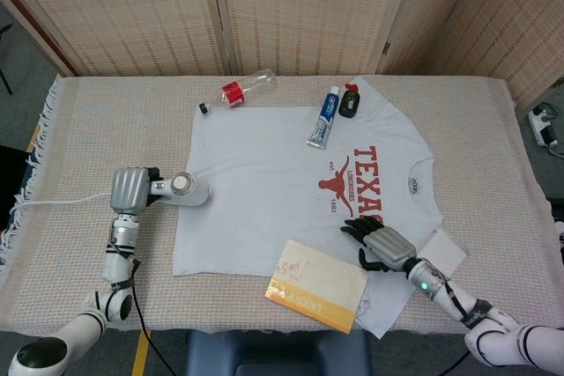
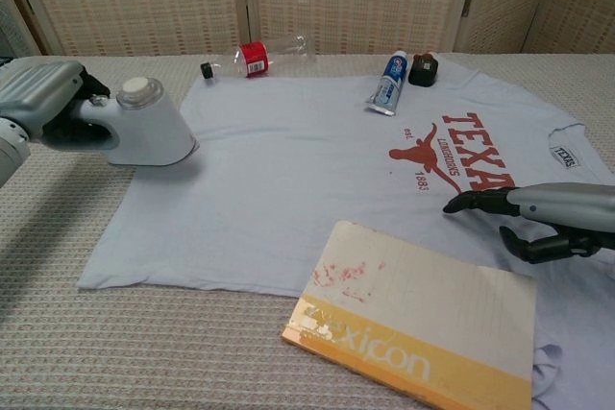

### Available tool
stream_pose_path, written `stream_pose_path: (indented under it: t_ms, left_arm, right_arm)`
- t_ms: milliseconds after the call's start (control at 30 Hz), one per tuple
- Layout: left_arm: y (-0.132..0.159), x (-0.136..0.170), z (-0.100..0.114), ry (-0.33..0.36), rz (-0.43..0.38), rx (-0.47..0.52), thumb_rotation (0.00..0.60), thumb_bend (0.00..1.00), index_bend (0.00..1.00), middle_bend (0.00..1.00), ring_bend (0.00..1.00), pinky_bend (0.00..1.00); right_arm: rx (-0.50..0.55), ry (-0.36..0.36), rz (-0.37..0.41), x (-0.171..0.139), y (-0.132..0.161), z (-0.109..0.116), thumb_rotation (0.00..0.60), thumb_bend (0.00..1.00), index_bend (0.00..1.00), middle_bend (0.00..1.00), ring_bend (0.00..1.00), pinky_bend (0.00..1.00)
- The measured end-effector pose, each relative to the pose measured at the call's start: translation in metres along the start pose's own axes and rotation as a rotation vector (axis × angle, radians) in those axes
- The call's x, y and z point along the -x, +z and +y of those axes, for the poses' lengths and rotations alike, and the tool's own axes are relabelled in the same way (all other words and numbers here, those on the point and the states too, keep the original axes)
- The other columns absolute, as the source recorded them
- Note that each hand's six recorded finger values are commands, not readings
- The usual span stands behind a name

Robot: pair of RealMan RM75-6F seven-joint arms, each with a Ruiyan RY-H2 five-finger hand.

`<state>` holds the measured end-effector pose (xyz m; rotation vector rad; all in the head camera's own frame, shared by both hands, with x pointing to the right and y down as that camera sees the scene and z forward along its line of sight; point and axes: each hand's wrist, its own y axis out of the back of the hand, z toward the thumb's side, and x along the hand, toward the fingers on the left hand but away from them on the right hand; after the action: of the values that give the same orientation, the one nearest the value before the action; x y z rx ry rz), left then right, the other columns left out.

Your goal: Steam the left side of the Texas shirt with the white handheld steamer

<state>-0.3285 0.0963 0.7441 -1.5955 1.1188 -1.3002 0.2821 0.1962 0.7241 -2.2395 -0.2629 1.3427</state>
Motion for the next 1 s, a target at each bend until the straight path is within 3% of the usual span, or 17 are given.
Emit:
stream_pose_path:
  t_ms: [233,533,767,1000]
  left_arm:
    - [0.071,0.018,-0.011,-0.034,-0.183,0.03,0.6,0.35,0.9,1.0,0.85,0.83]
    - [0.12,0.026,-0.028,-0.067,-0.275,-0.036,0.6,0.35,0.9,1.0,0.84,0.83]
    - [0.122,0.026,-0.044,-0.092,-0.273,-0.118,0.6,0.35,0.9,1.0,0.84,0.83]
    - [0.09,0.022,-0.046,-0.088,-0.214,-0.161,0.6,0.35,0.9,1.0,0.85,0.83]
  right_arm:
    - [0.003,0.004,-0.009,-0.001,-0.003,-0.002,0.18,0.84,0.0,0.0,0.0,0.0]
    - [0.007,0.003,-0.008,0.0,-0.004,-0.002,0.177,0.84,0.0,0.0,0.0,0.0]
    - [0.007,0.003,-0.006,0.001,-0.003,-0.002,0.179,0.84,0.0,0.0,0.0,0.0]
    - [0.007,0.0,-0.008,0.0,-0.004,-0.001,0.179,0.84,0.0,0.0,0.0,0.0]
